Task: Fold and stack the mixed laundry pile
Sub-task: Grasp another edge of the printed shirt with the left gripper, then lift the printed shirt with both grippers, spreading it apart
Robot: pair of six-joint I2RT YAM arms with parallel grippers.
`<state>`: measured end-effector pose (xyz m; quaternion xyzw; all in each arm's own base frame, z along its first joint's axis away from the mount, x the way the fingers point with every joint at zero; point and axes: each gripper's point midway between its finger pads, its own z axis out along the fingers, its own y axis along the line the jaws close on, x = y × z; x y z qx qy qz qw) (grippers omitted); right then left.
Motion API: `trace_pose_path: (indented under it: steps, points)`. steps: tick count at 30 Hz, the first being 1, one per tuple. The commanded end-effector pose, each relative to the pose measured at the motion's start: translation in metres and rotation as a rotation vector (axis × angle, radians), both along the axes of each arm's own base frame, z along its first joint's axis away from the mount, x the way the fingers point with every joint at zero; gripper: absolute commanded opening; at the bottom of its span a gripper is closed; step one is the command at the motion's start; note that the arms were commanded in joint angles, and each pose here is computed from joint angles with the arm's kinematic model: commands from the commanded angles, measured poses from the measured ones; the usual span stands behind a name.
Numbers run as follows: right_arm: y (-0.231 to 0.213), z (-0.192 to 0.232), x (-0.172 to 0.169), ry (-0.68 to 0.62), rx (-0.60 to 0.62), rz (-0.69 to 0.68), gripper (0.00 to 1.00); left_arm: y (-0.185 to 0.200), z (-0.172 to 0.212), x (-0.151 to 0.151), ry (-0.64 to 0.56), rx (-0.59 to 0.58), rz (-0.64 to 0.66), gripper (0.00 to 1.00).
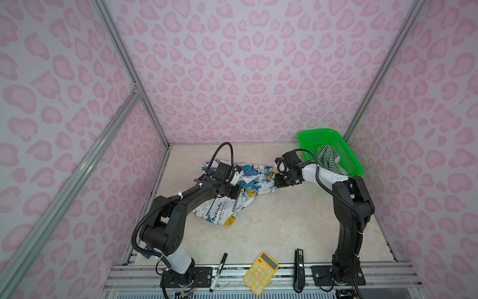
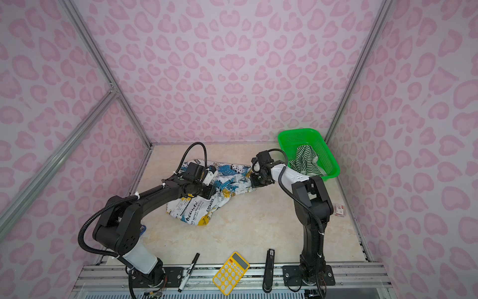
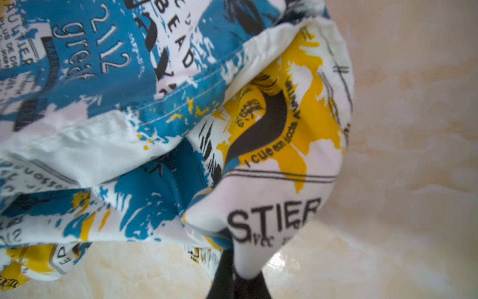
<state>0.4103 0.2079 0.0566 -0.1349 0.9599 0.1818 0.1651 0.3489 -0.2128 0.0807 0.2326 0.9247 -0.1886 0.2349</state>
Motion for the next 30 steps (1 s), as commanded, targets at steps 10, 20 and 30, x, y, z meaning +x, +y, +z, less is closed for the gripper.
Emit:
trace_pose_path:
  steps: [10, 20, 30]
  points:
    - [-0.051, 0.078, 0.017, -0.174, -0.256, -0.046, 0.00, 0.019, 0.176, 0.052, -0.294, -0.038, 0.184, 0.03]
    - [-0.111, 0.289, 0.053, -0.701, -0.530, -0.209, 0.00, 0.107, 0.393, 0.105, -0.677, -0.141, 0.437, 0.03]
    - [-0.112, 0.400, 0.035, -0.950, -0.667, -0.154, 0.00, 0.156, 0.486, 0.094, -0.897, -0.258, 0.524, 0.03]
